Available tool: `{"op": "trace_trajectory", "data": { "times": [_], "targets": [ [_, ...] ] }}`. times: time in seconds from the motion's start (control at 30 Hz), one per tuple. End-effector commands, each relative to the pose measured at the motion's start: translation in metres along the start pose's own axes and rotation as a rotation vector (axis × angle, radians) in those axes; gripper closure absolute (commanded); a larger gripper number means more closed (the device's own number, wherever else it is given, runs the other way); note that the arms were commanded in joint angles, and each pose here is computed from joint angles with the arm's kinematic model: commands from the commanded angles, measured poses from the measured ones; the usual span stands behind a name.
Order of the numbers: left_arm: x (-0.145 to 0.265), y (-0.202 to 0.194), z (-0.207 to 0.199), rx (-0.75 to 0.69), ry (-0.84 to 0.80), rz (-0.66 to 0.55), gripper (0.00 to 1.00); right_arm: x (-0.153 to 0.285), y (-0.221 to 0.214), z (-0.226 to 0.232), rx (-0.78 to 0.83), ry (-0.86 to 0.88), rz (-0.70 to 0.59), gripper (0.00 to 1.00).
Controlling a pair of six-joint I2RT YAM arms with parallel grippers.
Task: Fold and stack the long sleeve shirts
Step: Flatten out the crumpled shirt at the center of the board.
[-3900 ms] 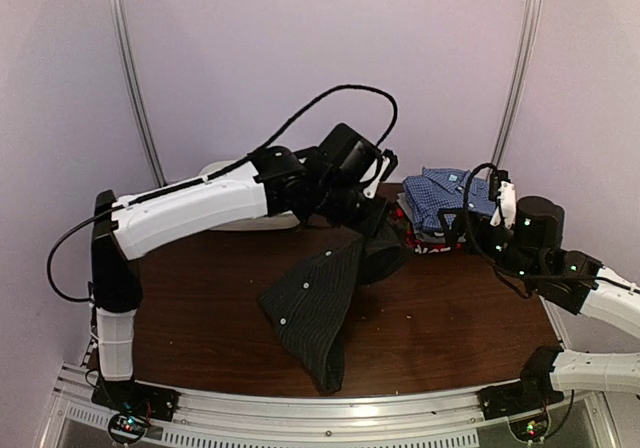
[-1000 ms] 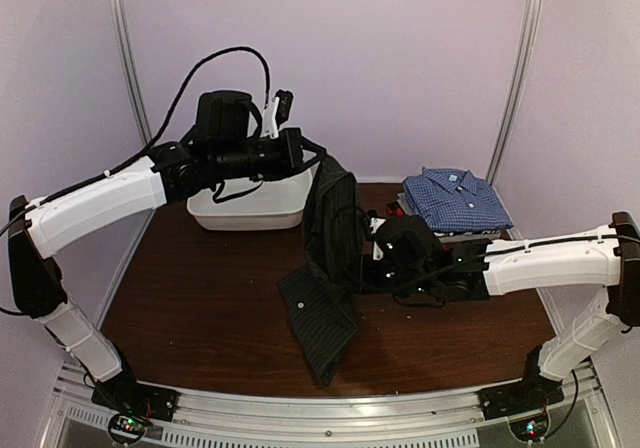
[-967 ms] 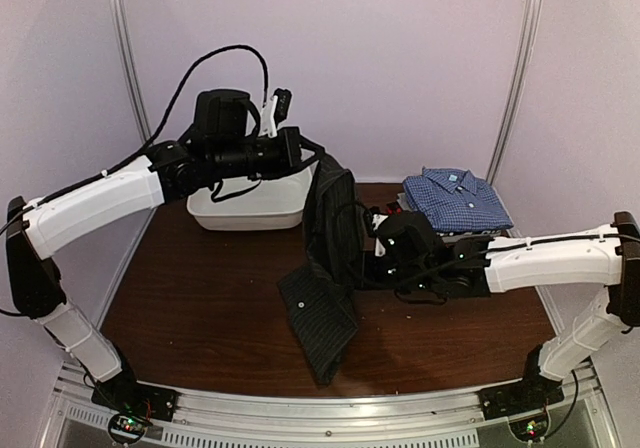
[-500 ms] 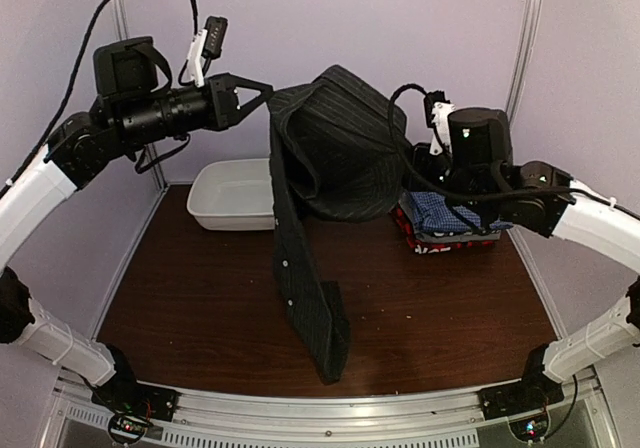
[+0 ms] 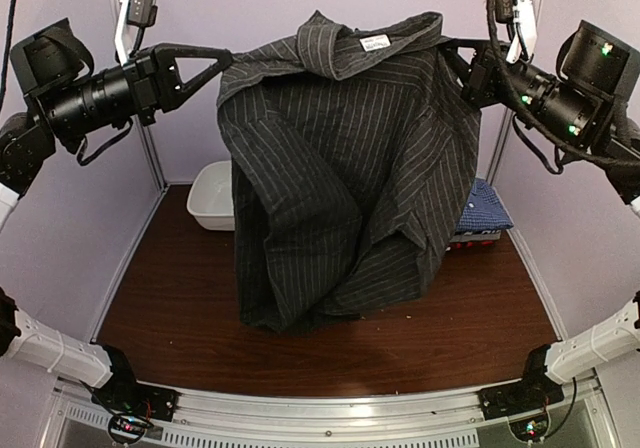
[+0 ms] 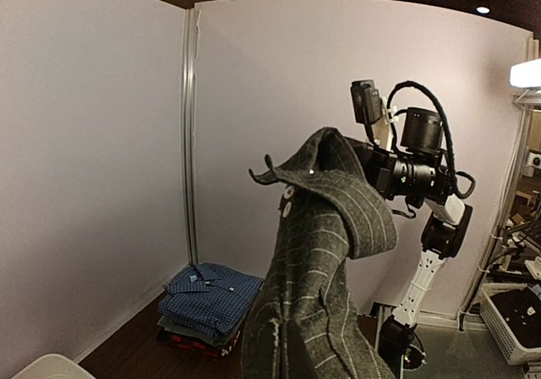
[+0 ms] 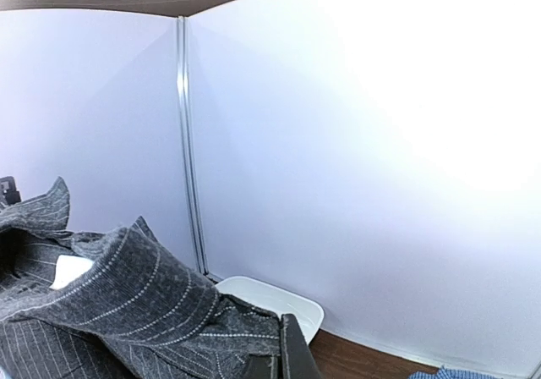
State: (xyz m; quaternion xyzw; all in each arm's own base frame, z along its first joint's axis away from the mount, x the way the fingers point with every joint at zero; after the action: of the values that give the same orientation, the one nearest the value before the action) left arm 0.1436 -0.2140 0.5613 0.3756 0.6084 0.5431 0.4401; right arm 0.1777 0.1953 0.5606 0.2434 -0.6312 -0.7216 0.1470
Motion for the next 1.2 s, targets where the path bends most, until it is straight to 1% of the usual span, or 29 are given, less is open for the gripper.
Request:
{"op": "trace_trajectory", "data": {
  "times": [0.0,0.03,0.1,0.17,0.2,0.27,0.33,0.43,0.53,0.57,0.6,0.7,0.77,0.83,0.87,0.93,0.97,1.0,1.07,1.17],
  "targets": [
    [0.058,0.066,-0.011,-0.074,0.147,-0.260,1.00,0.019,0.050,-0.029,-0.004,-0.166,-0.115,1.00],
    [0.055,0.064,-0.003,-0.056,0.211,-0.247,1.00,0.013,0.049,-0.027,0.005,-0.168,-0.101,1.00],
    [0.048,0.055,0.018,-0.006,0.389,-0.200,1.00,-0.007,0.039,-0.022,0.039,-0.185,-0.046,1.00],
    [0.036,0.040,0.041,0.032,0.551,-0.116,1.00,-0.039,0.012,-0.020,0.080,-0.183,0.046,1.00],
    [0.030,0.029,0.055,0.054,0.605,-0.064,1.00,-0.055,-0.002,-0.027,0.082,-0.165,0.090,1.00],
    [0.018,-0.003,0.094,0.124,0.662,0.049,1.00,-0.089,-0.040,-0.043,0.038,-0.136,0.195,1.00],
    [0.008,-0.058,0.140,0.235,0.694,0.197,1.00,-0.117,-0.087,-0.056,-0.006,-0.126,0.305,1.00],
    [0.004,-0.153,0.195,0.432,0.681,0.392,1.00,-0.148,-0.165,-0.068,-0.038,-0.140,0.473,1.00],
    [-0.002,-0.242,0.217,0.565,0.657,0.548,1.00,-0.165,-0.240,-0.075,-0.070,-0.158,0.635,1.00],
    [-0.004,-0.288,0.224,0.624,0.650,0.634,1.00,-0.171,-0.288,-0.078,-0.087,-0.180,0.735,1.00],
    [-0.004,-0.302,0.227,0.641,0.657,0.661,1.00,-0.173,-0.304,-0.079,-0.091,-0.185,0.768,1.00],
    [-0.003,-0.327,0.232,0.662,0.678,0.708,1.00,-0.175,-0.340,-0.082,-0.099,-0.203,0.849,1.00],
    [-0.003,-0.338,0.234,0.673,0.679,0.730,0.94,-0.174,-0.355,-0.083,-0.105,-0.214,0.884,0.98],
    [-0.004,-0.345,0.235,0.680,0.669,0.736,0.84,-0.170,-0.362,-0.084,-0.110,-0.224,0.897,0.92],
    [-0.005,-0.347,0.235,0.682,0.661,0.733,0.80,-0.169,-0.363,-0.085,-0.111,-0.231,0.898,0.88],
    [-0.007,-0.349,0.235,0.685,0.653,0.724,0.71,-0.165,-0.363,-0.086,-0.114,-0.247,0.897,0.75],
    [-0.008,-0.349,0.236,0.685,0.653,0.722,0.65,-0.163,-0.363,-0.087,-0.114,-0.252,0.897,0.66],
    [-0.009,-0.348,0.235,0.683,0.652,0.719,0.61,-0.162,-0.362,-0.086,-0.115,-0.254,0.895,0.61],
    [-0.011,-0.344,0.234,0.668,0.654,0.712,0.58,-0.157,-0.358,-0.086,-0.115,-0.258,0.890,0.54],
    [-0.011,-0.346,0.235,0.663,0.675,0.714,0.55,-0.148,-0.354,-0.081,-0.122,-0.252,0.877,0.47]
  ]
}}
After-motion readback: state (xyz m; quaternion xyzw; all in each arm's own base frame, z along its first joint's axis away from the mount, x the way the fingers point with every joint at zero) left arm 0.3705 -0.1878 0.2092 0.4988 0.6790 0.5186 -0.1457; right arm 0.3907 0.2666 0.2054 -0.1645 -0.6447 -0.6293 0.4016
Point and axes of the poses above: each gripper's point midway between its finger pads, its own x axis back along the fingers, its own z axis along the line the jaws close on, y = z × x, the point moved 8 cm from there along x, back along the fingers, and after that the axes turned 2 degrees about -x, right-handed, at the moved point
